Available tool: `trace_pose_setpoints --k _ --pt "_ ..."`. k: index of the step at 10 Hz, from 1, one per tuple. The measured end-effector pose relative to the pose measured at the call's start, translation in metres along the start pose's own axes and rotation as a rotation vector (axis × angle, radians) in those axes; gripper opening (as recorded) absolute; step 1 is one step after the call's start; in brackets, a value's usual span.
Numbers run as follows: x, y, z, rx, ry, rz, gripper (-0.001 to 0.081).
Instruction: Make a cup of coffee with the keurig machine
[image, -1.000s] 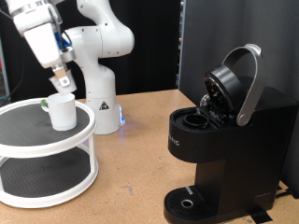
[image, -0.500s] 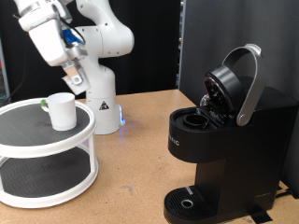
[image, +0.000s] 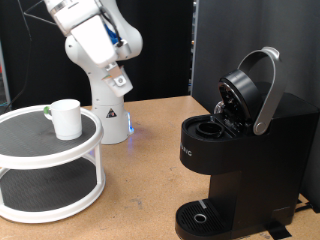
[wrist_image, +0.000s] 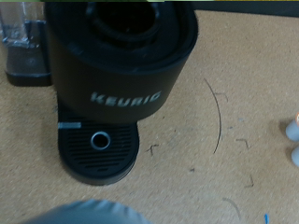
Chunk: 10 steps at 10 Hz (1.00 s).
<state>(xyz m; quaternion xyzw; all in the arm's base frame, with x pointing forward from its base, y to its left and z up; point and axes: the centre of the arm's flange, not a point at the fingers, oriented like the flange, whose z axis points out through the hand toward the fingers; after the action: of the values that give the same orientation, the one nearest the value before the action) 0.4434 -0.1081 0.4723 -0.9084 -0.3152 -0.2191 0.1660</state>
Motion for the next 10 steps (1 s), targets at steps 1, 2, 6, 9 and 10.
trace_pose_setpoints --k 1,2,6,9,10 --pt "0.012 0.001 0.004 0.004 0.0 -0.009 0.0296" --pt "0.025 0.002 0.009 0.012 0.002 -0.025 0.0296" --pt "0.063 0.006 0.031 0.092 -0.035 -0.095 0.0296" --pt "0.074 0.002 0.048 0.095 -0.062 -0.089 0.029" --pt "0.077 0.0 0.051 0.089 -0.063 -0.082 0.029"
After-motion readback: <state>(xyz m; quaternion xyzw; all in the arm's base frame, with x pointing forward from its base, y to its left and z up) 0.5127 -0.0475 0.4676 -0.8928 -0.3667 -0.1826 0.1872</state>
